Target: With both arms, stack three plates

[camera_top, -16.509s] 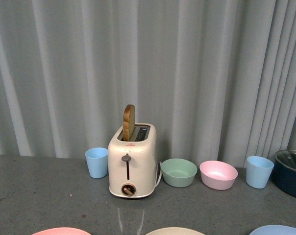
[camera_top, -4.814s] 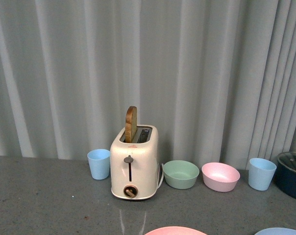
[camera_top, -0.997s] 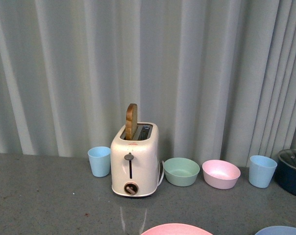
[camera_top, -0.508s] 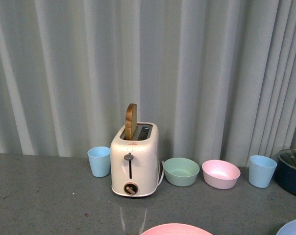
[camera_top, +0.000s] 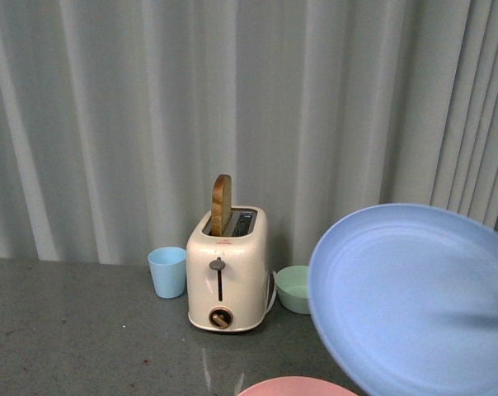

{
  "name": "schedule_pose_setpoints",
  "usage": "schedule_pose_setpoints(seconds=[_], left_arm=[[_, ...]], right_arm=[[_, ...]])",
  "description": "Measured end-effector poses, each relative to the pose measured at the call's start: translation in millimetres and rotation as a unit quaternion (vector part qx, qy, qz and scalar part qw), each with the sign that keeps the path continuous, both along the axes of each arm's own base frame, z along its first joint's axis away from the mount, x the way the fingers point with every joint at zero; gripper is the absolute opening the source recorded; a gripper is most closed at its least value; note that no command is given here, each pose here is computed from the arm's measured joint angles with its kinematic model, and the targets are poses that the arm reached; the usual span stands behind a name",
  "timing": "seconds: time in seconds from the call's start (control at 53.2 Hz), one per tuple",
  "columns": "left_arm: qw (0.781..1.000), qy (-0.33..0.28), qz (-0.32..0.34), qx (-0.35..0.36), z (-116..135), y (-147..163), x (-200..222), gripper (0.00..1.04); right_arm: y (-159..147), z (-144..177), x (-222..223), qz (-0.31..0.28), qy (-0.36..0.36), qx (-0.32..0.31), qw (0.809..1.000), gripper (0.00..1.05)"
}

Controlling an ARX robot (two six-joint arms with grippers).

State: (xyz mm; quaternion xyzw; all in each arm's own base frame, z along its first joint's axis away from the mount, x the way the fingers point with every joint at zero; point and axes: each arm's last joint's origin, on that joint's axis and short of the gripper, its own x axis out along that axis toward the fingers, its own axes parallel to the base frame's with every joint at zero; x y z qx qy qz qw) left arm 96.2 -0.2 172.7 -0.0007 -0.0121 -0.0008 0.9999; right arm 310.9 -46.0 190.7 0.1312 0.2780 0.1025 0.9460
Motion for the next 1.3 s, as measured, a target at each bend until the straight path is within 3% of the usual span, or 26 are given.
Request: schedule_pose_setpoints(seconds=[0.094, 0.282, 0.752, 1.297], left_arm=[[1.0, 0.0, 0.0, 0.0, 0, 0, 0, 0.98], [1.0, 0.0, 0.0, 0.0, 0, 0, 0, 0.98], [1.0, 0.0, 0.0, 0.0, 0, 0, 0, 0.98], [1.0, 0.0, 0.0, 0.0, 0, 0, 0, 0.98]], right_arm=[[33, -21, 4, 0.035, 0.025, 0.024, 0.999, 0.03], [55, -54, 12, 0.053, 0.071, 0.062, 0.994, 0.03], [76, -114, 12, 0.058, 0.159, 0.088, 0.982, 0.03], [73, -129, 7, 0.046, 0.19, 0.085, 0.977, 0.03]])
